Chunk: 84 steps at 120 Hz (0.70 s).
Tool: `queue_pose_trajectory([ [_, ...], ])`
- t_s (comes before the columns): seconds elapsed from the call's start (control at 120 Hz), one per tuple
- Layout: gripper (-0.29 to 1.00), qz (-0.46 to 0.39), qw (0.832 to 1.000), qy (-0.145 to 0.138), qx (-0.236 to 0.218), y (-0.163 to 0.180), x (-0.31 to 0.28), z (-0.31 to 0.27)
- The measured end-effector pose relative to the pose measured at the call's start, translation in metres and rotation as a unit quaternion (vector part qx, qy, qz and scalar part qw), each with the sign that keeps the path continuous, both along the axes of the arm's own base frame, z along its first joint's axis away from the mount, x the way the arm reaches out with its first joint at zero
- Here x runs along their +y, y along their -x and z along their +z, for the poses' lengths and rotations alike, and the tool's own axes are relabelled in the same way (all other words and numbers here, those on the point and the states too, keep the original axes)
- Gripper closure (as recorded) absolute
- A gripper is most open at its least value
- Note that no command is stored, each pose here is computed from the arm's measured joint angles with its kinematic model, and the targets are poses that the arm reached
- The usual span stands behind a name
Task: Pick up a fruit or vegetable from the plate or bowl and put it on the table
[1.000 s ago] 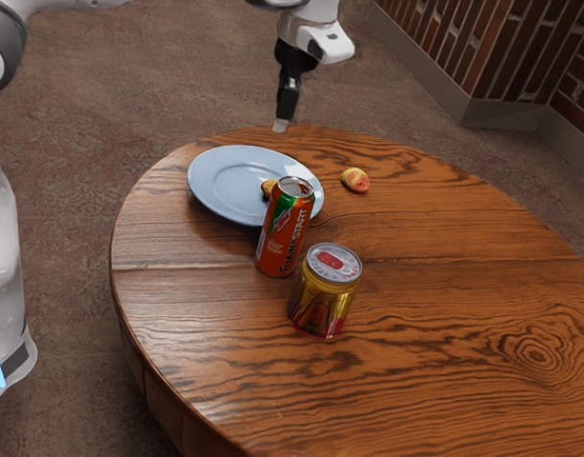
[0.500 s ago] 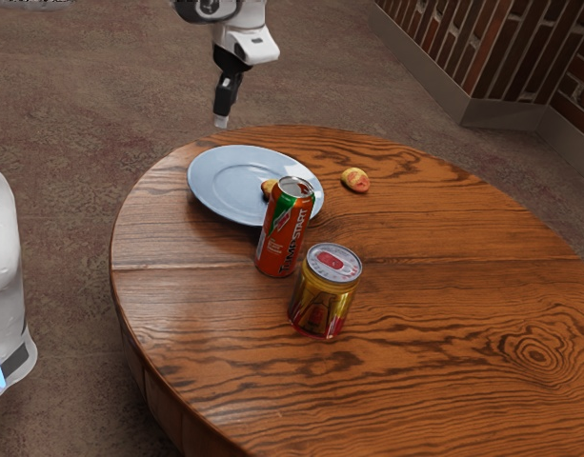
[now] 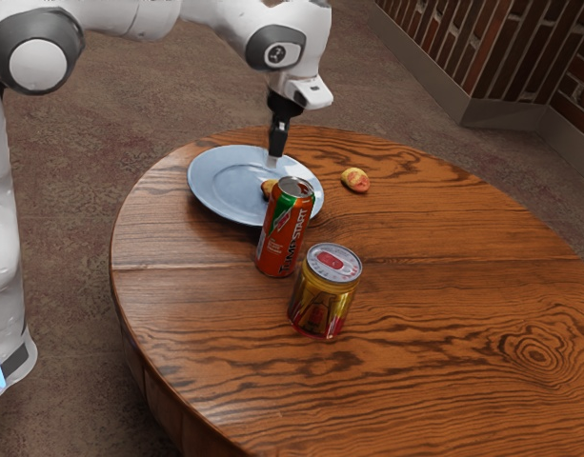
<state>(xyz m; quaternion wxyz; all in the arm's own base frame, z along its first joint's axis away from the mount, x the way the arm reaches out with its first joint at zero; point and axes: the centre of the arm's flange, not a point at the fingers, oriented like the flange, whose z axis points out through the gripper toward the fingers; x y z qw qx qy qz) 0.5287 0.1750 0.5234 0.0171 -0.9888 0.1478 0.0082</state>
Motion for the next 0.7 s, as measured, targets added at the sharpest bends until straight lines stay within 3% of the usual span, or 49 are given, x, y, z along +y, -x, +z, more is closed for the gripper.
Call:
queue_pose_trajectory([
  [0.217, 0.0, 0.027, 0.999, 0.011, 0.012, -0.029, 0.001, -0.03],
  [0.7, 0.0, 0.049, 0.998, 0.017, 0.04, -0.043, -0.007, -0.071],
])
